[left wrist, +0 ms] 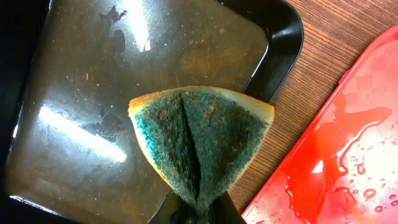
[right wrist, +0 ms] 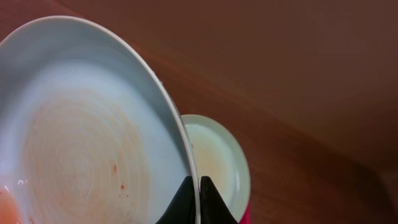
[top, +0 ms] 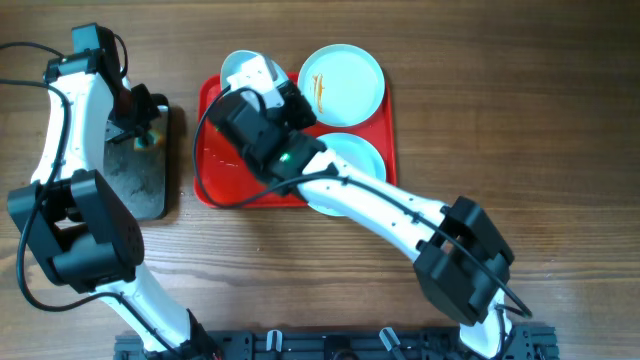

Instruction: Clean dirty plates on tray and stack at the side

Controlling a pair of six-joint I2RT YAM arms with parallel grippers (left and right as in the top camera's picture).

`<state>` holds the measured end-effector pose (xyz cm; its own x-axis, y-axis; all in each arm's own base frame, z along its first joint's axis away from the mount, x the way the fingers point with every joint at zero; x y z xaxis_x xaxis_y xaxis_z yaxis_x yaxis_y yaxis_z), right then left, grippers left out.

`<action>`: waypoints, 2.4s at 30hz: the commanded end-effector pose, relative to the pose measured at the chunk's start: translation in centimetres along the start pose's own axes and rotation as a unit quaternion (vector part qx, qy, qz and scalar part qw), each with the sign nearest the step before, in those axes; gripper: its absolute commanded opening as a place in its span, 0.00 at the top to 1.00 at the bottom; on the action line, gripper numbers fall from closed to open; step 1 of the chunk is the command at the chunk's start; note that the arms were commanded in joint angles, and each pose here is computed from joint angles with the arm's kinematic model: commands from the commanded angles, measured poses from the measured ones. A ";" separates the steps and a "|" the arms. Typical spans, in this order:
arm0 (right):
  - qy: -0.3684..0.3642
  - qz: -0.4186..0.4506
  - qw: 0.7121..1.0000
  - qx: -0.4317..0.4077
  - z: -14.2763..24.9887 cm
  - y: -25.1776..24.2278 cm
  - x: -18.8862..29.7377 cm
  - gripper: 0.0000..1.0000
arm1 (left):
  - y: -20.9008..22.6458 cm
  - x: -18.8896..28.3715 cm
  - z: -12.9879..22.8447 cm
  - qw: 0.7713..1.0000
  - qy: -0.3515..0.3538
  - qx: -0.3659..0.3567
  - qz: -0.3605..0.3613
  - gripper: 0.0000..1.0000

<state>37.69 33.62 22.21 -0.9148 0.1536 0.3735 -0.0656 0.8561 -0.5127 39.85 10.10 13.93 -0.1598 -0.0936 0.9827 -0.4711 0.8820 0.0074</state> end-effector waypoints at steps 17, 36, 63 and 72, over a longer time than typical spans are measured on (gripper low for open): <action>0.007 -0.018 0.999 -0.042 0.2 -0.3 0.5 0.96 | -0.5 -0.6 0.2 1.000 0.010 0.007 0.021 0.96; 0.302 -0.290 0.838 -0.349 11.9 6.1 -11.4 0.96 | -10.5 0.2 0.6 0.989 -0.024 -0.003 0.146 0.96; 0.308 -0.303 0.832 -0.347 12.3 6.4 -11.6 0.96 | -14.6 -6.7 3.9 0.976 -0.190 -0.096 0.041 0.96; 0.310 -0.302 0.832 -0.346 12.4 6.4 -11.6 0.96 | -16.3 -7.1 8.2 0.981 -0.122 -0.149 0.037 0.96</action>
<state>42.86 31.36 5.48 -0.4111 -0.3695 0.8334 -0.0051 0.9151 0.4032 43.42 -6.42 6.64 -0.4988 -0.1646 0.8509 -0.2408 0.9695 0.0464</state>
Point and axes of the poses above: each gripper's point midway between its finger pads, its own x axis back along the fingers, its own y axis along the line the jaws close on, z = x × y, the point moved 5 cm from there along x, back along the fingers, and after that the axes turned 1 degree about -x, right-handed, at the moved point
